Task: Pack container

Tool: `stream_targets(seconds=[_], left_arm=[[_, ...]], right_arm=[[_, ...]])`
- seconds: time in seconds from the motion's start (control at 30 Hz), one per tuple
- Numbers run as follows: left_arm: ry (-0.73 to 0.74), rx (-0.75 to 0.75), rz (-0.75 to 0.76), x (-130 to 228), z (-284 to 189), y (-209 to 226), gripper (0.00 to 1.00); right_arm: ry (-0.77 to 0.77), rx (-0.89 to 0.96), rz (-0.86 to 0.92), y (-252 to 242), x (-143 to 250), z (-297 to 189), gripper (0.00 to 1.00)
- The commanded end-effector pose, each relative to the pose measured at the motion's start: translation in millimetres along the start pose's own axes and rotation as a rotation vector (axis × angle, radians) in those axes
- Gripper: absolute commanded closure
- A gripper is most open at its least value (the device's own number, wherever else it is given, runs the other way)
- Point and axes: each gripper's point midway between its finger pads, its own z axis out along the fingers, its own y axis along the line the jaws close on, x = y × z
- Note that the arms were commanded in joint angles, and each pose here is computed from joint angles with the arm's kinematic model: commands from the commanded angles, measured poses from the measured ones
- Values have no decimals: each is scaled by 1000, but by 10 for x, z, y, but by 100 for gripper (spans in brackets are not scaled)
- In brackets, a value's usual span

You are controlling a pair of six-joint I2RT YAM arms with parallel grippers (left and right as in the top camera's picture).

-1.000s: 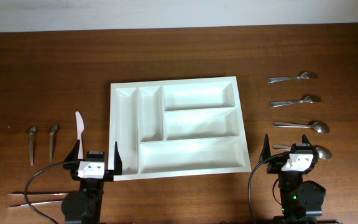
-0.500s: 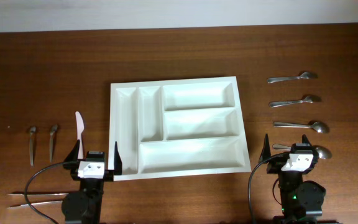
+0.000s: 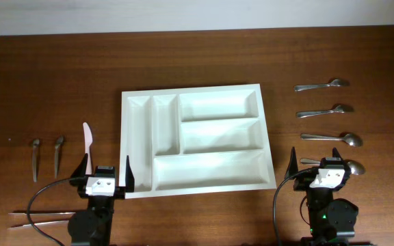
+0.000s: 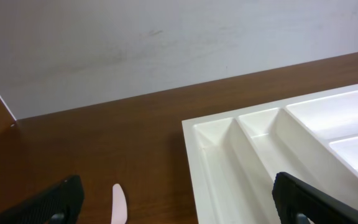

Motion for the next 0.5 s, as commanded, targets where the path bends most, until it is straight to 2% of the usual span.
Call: stream_targets(seconds=[0.0, 0.47], left_arm=[[-1, 6, -6, 8, -3, -10, 1], [-1, 6, -6, 8, -3, -10, 1]], right_arm=[[3, 7, 5, -3, 19, -3, 1], [-9, 12, 6, -13, -11, -3, 1]])
